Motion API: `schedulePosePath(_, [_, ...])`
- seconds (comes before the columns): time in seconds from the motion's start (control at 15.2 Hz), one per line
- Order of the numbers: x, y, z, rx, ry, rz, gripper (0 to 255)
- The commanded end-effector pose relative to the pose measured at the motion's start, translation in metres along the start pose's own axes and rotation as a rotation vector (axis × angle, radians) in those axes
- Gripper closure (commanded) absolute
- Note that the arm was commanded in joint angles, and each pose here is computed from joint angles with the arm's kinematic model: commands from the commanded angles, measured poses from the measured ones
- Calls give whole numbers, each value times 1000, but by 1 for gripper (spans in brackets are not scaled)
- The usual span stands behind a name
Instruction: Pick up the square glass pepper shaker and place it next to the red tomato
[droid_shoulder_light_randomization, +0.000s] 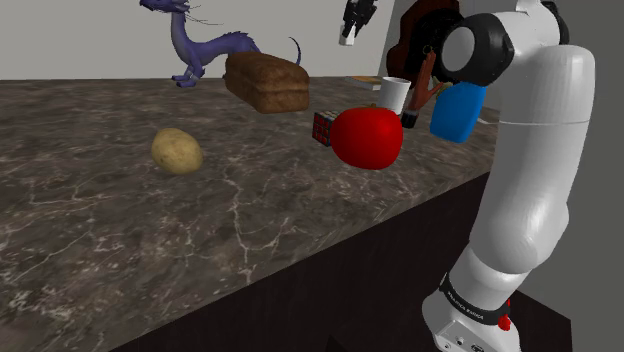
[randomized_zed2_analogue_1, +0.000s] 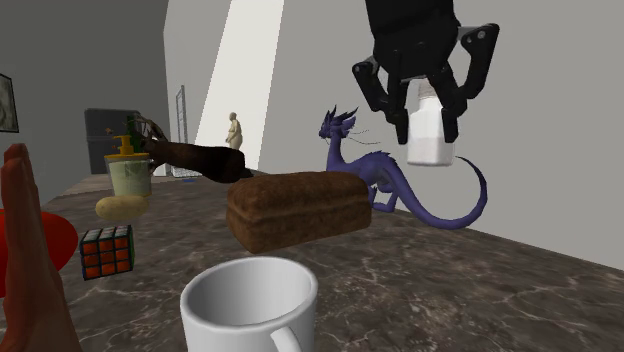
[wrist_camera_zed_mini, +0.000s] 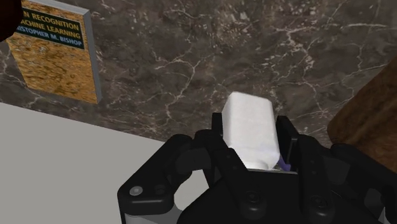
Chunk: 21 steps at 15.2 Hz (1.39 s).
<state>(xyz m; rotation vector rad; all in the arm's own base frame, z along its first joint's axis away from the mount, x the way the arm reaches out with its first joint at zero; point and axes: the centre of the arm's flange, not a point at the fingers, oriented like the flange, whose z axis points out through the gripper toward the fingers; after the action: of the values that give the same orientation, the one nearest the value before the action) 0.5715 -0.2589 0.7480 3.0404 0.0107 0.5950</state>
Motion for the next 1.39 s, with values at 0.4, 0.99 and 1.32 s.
schedulePosePath(0.4, [-22, -58, -25, 0, -1, -1, 255])
schedulePosePath(0.99, [-71, -164, -50, 0, -1, -1, 255])
schedulePosePath(1.32, [-98, -222, -64, 0, -1, -1, 255])
